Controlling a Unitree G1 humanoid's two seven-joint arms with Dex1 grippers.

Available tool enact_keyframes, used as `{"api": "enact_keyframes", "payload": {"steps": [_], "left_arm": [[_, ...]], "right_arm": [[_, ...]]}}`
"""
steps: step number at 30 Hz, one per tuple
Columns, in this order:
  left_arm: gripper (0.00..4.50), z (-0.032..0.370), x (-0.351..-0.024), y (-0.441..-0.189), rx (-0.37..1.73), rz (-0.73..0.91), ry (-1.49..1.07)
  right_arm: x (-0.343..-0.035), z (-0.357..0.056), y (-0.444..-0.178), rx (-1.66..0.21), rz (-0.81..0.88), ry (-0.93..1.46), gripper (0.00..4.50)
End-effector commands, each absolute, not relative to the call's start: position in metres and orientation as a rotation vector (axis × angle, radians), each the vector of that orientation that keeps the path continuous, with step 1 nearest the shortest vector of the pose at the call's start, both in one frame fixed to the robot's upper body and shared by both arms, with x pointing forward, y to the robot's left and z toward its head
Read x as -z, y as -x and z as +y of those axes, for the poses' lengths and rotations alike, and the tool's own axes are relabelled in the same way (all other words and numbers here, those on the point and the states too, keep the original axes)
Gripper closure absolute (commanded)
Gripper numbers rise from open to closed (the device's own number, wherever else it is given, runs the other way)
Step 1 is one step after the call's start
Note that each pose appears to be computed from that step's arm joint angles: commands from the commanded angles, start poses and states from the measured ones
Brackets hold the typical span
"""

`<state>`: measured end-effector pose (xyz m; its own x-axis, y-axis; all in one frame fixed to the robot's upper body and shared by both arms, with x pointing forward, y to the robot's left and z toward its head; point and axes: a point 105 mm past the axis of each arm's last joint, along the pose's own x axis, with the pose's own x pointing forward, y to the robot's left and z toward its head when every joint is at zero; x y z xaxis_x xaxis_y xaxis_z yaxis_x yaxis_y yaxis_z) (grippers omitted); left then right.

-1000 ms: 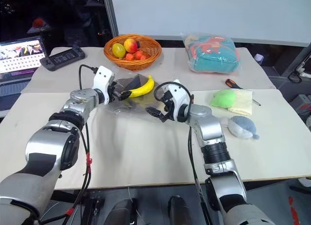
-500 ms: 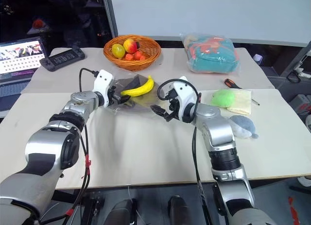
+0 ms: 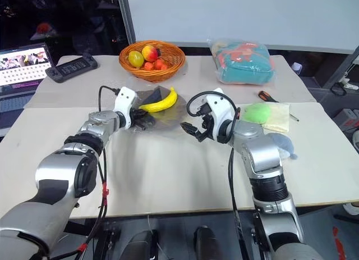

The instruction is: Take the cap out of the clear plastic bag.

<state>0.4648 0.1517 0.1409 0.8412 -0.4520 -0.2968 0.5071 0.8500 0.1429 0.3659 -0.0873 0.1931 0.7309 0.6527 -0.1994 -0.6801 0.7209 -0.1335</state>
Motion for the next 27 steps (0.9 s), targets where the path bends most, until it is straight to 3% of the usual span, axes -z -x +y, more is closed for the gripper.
{"api": "enact_keyframes", "payload": {"steps": [1,3,4,7,15,18,23,27], "left_arm": [[4.47,0.142,-0.164,-0.469,0.537,0.171,-0.176],[4.47,0.139,-0.173,-0.470,0.542,0.132,-0.165],[3.96,0.135,-0.184,-0.470,0.577,0.088,-0.118],[3.00,0.129,-0.203,-0.468,0.639,0.013,-0.071],[0.05,0.129,-0.225,-0.458,0.707,-0.156,-0.045],[0.01,0.146,-0.235,-0.429,0.788,-0.243,-0.194],[0.01,0.180,-0.216,-0.371,0.909,-0.147,-0.545],[0.01,0.200,-0.222,-0.355,0.918,-0.116,-0.792]], "right_arm": [[-0.211,-0.086,-0.365,-0.743,0.079,0.212,0.00],[-0.211,-0.085,-0.367,-0.742,0.078,0.210,0.00],[-0.211,-0.084,-0.368,-0.744,0.075,0.206,0.00],[-0.210,-0.081,-0.369,-0.749,0.069,0.198,0.00],[-0.215,-0.070,-0.371,-0.776,0.040,0.168,0.00],[-0.215,-0.069,-0.372,-0.784,0.038,0.162,0.00],[-0.212,-0.067,-0.374,-0.794,0.041,0.156,0.00],[-0.208,-0.064,-0.377,-0.805,0.042,0.155,0.00]]}}
